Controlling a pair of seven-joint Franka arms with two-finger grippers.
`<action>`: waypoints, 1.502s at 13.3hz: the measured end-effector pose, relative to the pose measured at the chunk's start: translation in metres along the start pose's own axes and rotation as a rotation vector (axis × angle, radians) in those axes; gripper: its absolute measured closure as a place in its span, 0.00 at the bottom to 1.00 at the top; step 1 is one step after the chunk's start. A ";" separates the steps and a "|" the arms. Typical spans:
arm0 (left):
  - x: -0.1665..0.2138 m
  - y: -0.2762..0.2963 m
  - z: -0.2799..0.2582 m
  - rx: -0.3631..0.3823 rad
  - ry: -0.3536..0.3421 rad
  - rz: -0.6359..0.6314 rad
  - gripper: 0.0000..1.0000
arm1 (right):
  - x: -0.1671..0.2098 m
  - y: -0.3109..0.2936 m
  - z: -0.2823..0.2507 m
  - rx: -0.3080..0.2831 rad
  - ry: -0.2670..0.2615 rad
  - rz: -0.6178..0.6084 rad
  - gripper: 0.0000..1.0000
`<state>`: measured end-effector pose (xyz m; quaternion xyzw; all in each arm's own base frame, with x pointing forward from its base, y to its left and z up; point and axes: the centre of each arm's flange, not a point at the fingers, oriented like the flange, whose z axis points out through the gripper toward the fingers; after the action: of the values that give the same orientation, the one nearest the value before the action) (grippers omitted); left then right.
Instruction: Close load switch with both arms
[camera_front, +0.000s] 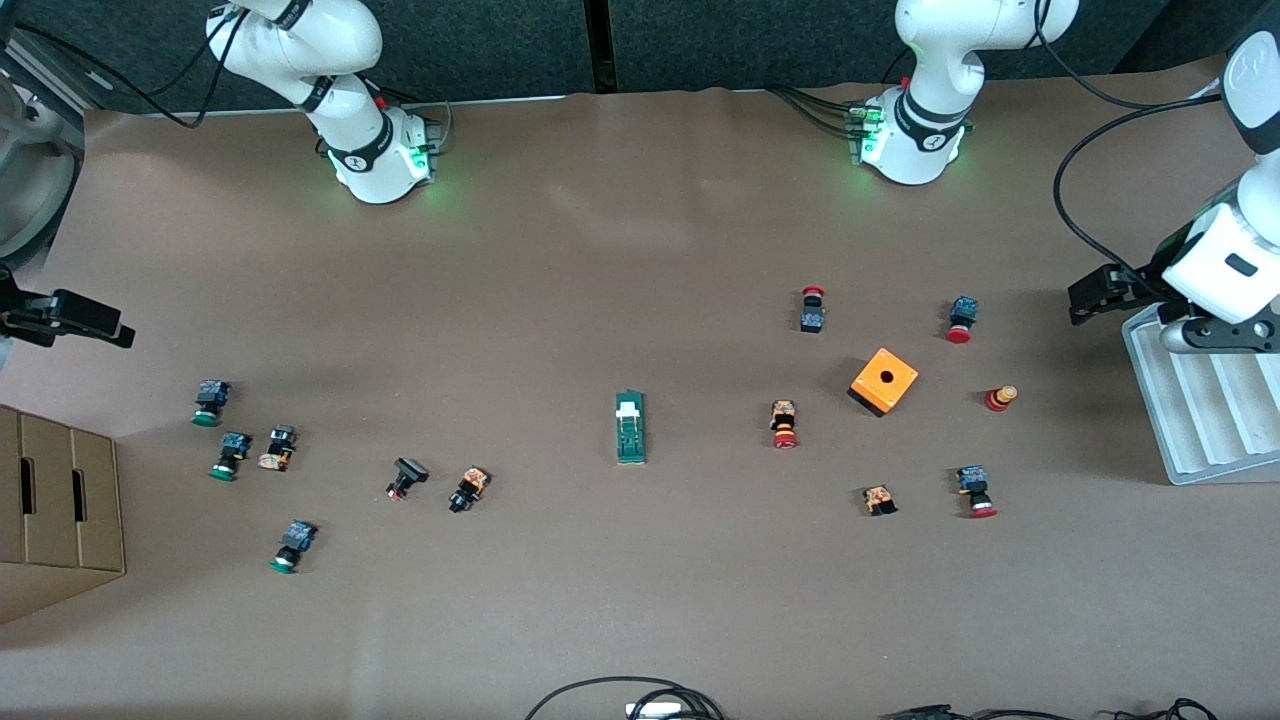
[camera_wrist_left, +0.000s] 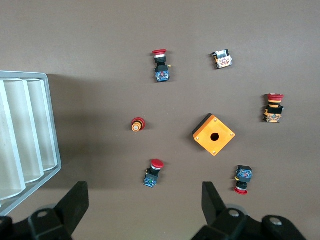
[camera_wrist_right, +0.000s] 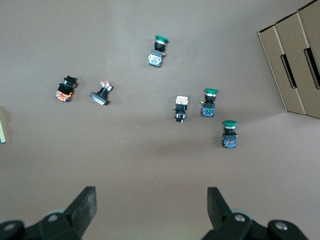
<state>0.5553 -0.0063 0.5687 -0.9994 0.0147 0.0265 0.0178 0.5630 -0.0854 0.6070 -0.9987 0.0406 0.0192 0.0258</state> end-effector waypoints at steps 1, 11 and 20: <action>0.000 0.004 -0.001 -0.001 0.001 0.003 0.00 | 0.000 0.000 0.000 0.000 0.000 -0.001 0.00; -0.012 0.132 -0.023 -0.004 0.048 -0.112 0.00 | 0.000 -0.001 0.000 0.000 0.003 -0.001 0.00; -0.036 0.264 -0.016 -0.063 0.112 -0.227 0.00 | 0.001 -0.001 0.000 0.000 0.004 -0.001 0.00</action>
<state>0.5124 -0.2692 0.5779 -0.9946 -0.0984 -0.0312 -0.0117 0.5636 -0.0848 0.6071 -0.9987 0.0400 0.0173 0.0255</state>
